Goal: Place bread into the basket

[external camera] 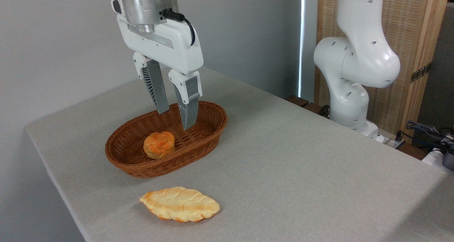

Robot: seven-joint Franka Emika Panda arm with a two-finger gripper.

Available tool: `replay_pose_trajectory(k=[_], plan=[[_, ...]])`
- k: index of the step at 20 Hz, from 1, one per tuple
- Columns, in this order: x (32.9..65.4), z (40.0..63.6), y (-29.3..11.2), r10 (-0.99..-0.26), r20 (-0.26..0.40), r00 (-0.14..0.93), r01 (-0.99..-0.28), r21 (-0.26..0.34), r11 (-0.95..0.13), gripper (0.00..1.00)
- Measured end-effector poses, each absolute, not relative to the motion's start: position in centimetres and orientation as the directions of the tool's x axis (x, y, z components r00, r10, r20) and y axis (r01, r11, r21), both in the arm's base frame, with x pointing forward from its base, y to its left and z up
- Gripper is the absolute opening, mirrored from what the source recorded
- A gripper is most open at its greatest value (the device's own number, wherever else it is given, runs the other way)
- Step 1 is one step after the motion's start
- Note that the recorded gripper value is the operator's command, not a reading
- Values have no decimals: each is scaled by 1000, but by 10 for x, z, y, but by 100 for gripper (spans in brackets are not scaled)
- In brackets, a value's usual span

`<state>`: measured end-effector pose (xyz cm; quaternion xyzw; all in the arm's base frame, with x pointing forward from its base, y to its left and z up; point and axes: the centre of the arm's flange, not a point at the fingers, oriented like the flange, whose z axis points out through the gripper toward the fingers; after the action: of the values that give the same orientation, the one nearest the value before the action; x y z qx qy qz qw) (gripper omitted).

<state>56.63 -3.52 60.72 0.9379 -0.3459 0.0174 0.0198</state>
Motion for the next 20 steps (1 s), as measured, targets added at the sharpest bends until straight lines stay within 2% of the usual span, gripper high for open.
replay_pose_trajectory(k=[12,16,20], plan=[[567,607,-36,-658,51,751,-660,32,-751,100],[568,608,-36,-758,63,649,-760,16,-650,100],[575,601,-36,-878,88,471,-879,-37,-475,100]])
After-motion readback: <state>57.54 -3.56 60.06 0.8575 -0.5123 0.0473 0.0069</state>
